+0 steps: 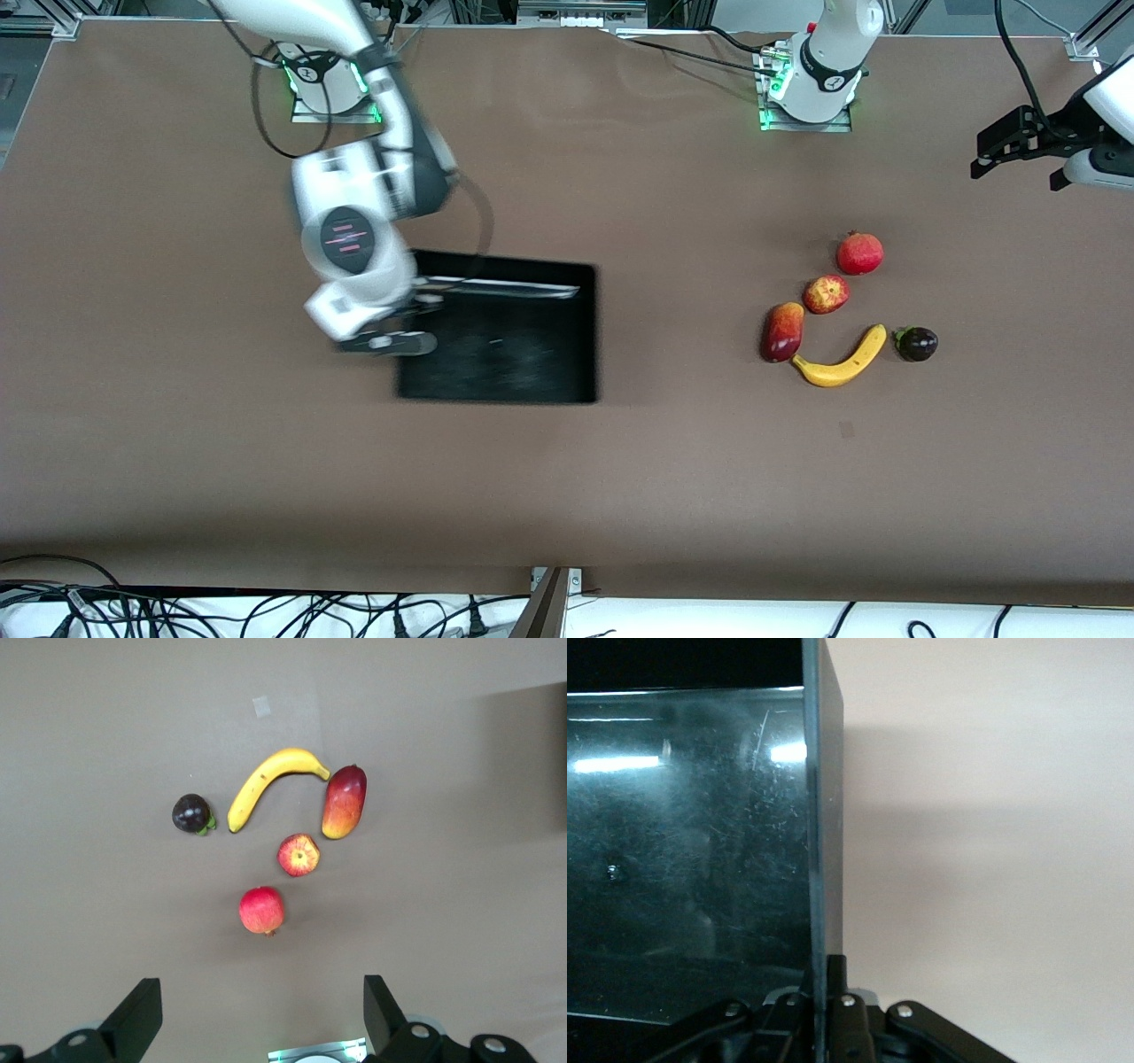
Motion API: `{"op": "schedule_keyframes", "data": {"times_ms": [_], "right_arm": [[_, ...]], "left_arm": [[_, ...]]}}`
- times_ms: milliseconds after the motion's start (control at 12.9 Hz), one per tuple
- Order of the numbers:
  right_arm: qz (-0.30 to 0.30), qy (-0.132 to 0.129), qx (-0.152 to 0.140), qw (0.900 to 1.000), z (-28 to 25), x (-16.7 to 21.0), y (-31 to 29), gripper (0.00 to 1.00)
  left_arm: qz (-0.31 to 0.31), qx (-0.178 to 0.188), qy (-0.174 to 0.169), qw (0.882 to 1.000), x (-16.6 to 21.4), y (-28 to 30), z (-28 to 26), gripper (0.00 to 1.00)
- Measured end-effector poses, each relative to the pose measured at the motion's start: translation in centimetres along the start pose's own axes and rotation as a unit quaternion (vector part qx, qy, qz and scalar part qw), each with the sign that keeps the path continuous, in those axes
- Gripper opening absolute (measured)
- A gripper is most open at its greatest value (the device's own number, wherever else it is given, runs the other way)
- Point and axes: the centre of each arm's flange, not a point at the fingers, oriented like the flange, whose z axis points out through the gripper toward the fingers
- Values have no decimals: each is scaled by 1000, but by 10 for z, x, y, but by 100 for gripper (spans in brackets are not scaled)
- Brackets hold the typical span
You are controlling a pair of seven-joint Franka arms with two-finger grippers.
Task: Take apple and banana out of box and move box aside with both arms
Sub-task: 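Drag the black box away from the fruits with the right gripper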
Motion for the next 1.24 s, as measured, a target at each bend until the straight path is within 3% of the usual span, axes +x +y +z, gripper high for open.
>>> {"op": "schedule_keyframes", "data": {"times_ms": [232,464,696,928,1083,1160,1238], "right_arm": [[27,-19,-5,999,18,18,131,4],[46,-28,26,998,61,17,206,4],[6,-17,33,999,106,3,232,4],[-64,-16,36,997,112,-1,239,4],[-75,-17,37,996,113,-1,240,4],[-78,-19,38,996,114,-2,242,11],[-82,-19,39,996,114,-2,245,24]], "left_arm": [[-2,1,7,1000,4,-2,-7,100],[-3,0,6,1000,7,-4,-5,100],[-4,0,10,1000,10,-5,-4,100],[-8,1,14,1000,11,-9,-6,100],[-11,1,17,1000,10,-12,-7,100],[-11,1,18,1000,10,-12,-7,100],[-11,1,18,1000,11,-12,-7,100]]}}
